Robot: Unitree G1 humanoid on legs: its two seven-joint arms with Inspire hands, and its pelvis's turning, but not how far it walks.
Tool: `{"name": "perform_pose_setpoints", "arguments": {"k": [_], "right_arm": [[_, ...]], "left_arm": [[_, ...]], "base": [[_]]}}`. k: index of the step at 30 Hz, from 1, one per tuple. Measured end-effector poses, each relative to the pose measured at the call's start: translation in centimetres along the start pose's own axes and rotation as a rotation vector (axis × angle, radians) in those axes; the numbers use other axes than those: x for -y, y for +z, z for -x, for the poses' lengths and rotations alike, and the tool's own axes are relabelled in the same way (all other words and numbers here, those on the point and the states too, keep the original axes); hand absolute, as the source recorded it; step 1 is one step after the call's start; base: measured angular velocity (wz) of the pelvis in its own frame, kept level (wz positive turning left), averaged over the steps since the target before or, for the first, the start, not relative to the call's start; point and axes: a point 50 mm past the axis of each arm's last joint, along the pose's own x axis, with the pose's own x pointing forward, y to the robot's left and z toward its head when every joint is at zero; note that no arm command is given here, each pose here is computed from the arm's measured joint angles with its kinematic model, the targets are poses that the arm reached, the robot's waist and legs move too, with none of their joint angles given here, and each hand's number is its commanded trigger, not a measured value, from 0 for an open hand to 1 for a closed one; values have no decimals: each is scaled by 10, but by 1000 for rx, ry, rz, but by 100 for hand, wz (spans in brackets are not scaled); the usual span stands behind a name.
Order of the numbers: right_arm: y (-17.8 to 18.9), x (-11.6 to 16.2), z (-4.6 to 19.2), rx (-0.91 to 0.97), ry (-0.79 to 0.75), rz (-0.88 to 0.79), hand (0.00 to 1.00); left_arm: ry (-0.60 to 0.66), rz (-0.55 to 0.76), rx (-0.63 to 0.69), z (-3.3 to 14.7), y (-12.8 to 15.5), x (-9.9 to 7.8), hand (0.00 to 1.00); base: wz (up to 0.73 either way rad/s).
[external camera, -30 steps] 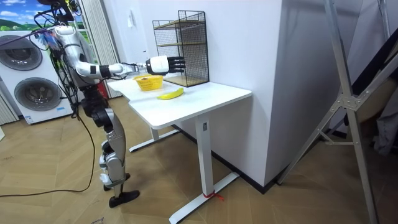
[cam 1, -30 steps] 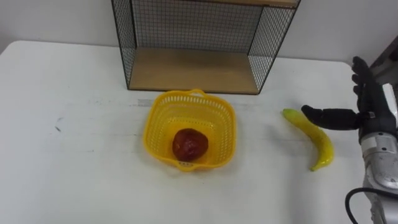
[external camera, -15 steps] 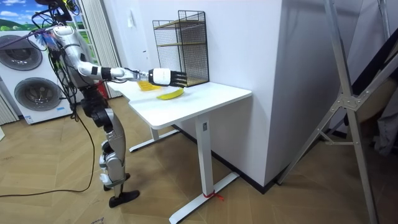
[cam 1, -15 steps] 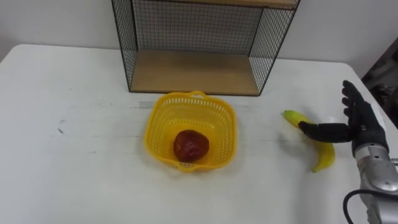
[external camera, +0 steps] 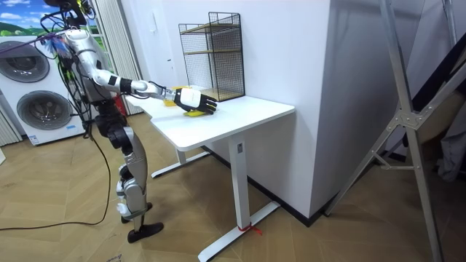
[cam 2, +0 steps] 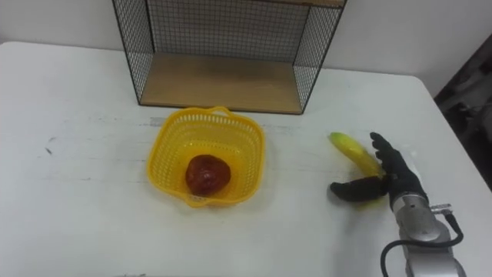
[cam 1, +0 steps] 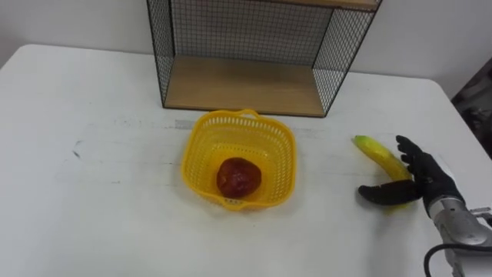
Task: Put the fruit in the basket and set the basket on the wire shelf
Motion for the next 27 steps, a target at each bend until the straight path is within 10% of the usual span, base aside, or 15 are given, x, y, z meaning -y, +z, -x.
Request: {"name": "perform_pose_setpoints", "arguments": {"k": [16, 17, 18, 19, 27], "right_arm": [[-15, 0, 0, -65, 19, 10, 0], [-15, 1, -1, -65, 18, 9, 15], [-15, 1, -1, -65, 17, 8, 76], [-15, 1, -1, -65, 17, 8, 100], [-16, 19, -1, -71, -70, 29, 100]], "left_arm": [[4, -4, -13, 0, -2, -2, 0], [4, -4, -12, 0, -2, -2, 0], [4, -4, -12, 0, -2, -2, 0], [5, -3, -11, 0, -2, -2, 0], [7, -2, -3, -1, 1, -3, 0]], "base": [[5], [0], [0], [0], [0]]}}
